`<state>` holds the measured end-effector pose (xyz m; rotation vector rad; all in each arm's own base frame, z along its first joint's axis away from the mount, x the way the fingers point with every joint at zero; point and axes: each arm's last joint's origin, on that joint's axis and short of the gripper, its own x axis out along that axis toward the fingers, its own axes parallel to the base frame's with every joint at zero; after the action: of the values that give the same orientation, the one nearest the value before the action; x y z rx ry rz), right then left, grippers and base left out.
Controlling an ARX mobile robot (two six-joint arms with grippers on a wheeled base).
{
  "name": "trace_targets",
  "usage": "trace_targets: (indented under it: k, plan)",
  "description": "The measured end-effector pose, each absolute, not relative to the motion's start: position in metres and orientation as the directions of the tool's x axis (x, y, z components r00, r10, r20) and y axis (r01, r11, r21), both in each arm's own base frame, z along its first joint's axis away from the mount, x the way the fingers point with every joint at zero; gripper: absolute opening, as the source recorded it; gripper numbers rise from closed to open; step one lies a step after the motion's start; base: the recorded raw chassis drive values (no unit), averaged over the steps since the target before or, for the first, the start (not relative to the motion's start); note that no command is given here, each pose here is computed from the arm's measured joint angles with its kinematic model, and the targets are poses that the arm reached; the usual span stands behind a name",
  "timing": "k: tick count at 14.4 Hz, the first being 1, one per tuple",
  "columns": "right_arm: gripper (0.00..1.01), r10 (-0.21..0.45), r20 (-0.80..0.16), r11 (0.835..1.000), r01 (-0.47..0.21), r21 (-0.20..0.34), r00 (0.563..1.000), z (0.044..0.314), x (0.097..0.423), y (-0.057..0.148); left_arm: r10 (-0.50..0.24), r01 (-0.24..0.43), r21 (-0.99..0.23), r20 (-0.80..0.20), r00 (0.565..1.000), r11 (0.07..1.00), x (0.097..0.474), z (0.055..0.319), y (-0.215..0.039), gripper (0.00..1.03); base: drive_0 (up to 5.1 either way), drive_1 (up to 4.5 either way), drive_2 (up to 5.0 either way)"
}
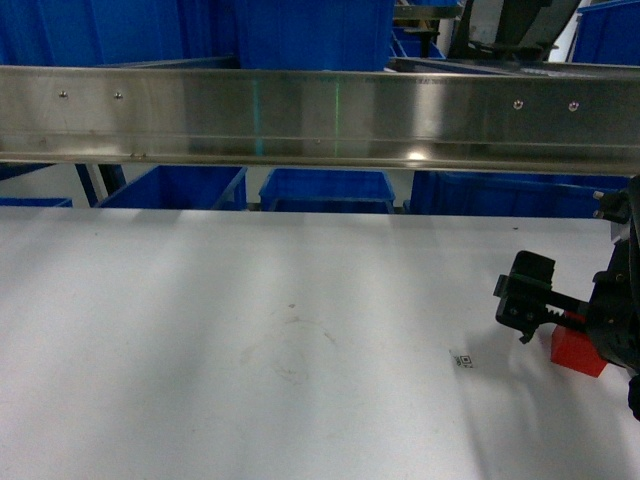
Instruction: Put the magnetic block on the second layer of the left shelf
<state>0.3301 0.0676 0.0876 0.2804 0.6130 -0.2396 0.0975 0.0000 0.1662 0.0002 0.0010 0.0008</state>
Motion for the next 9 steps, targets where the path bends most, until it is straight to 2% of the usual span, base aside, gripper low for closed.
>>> trace_targets:
  k: [3,5,6,8,9]
  plan:
    - [0.57,-0.167,-0.591,0.934,0.318,0.161,0.789,0.084,0.322,0.067,0.001,-0.001,0.0,-0.001,1.0,1.0,0.098,0.166,0.0,0.98,0.0,0.0,0.0]
    - [0.37,-0.172,-0.58,0.95,0.289,0.115,0.796,0.081,0.313,0.073,0.001,-0.001,0.0,-0.001,1.0,1.0,0.098,0.166,0.0,0.98,0.0,0.0,0.0]
    - [0.34,-0.163,-0.573,0.96,0.264,0.098,0.803,0.081,0.31,0.075,0.001,-0.001,0.0,-0.001,1.0,1.0,0.098,0.166,0.0,0.98,0.0,0.0,0.0]
    - [0.34,-0.137,-0.559,0.975,0.212,0.07,0.818,0.087,0.308,0.076,0.001,-0.001,0.0,-0.001,1.0,1.0,0.098,0.166,0.0,0.98,0.0,0.0,0.0]
    - [0.34,-0.118,-0.525,0.982,0.176,0.063,0.843,0.098,0.309,0.077,0.001,-0.001,0.0,-0.001,1.0,1.0,0.098,0.166,0.0,0.98,0.0,0.0,0.0]
